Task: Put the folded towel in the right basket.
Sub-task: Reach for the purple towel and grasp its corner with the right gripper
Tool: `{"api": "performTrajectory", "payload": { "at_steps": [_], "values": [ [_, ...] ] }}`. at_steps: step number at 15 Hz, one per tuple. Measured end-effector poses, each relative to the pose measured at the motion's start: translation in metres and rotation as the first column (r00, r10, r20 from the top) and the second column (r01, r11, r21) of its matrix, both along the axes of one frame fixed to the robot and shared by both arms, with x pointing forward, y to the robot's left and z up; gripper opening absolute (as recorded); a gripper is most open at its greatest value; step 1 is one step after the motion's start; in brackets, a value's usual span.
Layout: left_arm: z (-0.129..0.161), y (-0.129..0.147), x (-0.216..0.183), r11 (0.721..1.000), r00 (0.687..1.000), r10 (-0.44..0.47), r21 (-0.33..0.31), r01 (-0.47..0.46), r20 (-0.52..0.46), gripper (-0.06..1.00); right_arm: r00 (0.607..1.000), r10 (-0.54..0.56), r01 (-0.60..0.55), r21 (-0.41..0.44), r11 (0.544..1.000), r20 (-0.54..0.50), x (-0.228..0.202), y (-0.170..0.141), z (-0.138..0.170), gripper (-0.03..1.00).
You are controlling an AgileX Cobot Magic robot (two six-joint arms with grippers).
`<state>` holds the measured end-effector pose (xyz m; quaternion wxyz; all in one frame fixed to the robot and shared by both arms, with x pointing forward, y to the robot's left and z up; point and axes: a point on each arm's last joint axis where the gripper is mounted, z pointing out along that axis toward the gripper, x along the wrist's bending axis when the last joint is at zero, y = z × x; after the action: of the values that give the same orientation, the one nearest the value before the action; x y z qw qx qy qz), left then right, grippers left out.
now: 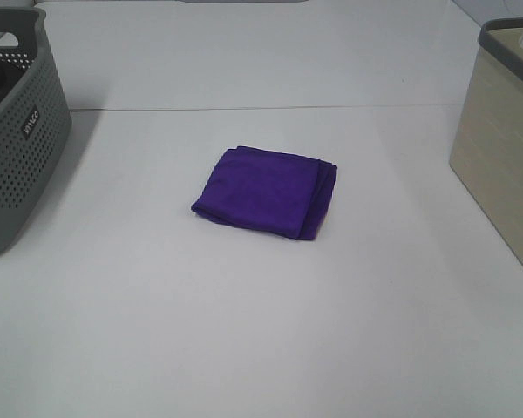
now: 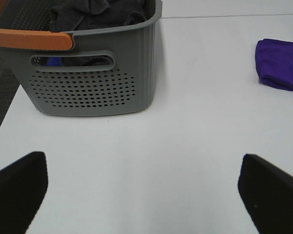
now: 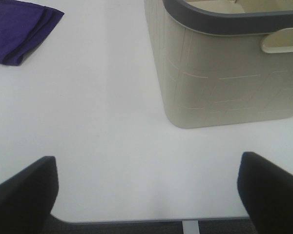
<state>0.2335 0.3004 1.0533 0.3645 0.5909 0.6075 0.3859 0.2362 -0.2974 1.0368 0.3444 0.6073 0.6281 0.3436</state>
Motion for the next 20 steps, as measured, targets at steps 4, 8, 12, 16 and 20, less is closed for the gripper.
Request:
{"api": "performTrajectory", "payload": {
  "at_steps": [4,8,12,16,20],
  "values": [
    [0.0,0.0,0.0,1.0,1.0,0.0,0.0,0.0,0.0,0.99,1.0,0.001,-0.001,0.001,1.0,0.013,0.0,0.0,0.011,0.96],
    [0.0,0.0,0.0,1.0,1.0,0.0,0.0,0.0,0.0,0.99,0.99,0.006,-0.007,-0.007,1.0,-0.139,0.04,0.0,0.09,0.96],
    [0.0,0.0,0.0,1.0,1.0,0.0,0.0,0.0,0.0,0.99,0.983,0.031,-0.026,0.029,0.999,-0.178,0.106,0.004,0.158,0.96],
    [0.0,0.0,0.0,1.0,1.0,0.0,0.0,0.0,0.0,0.99,0.957,0.107,-0.07,0.145,0.987,-0.271,0.156,0.014,0.161,0.96],
    [0.0,0.0,0.0,1.0,1.0,0.0,0.0,0.0,0.0,0.99,0.826,0.283,-0.111,0.351,0.93,-0.488,0.285,0.051,0.1,0.95]
  ]
}}
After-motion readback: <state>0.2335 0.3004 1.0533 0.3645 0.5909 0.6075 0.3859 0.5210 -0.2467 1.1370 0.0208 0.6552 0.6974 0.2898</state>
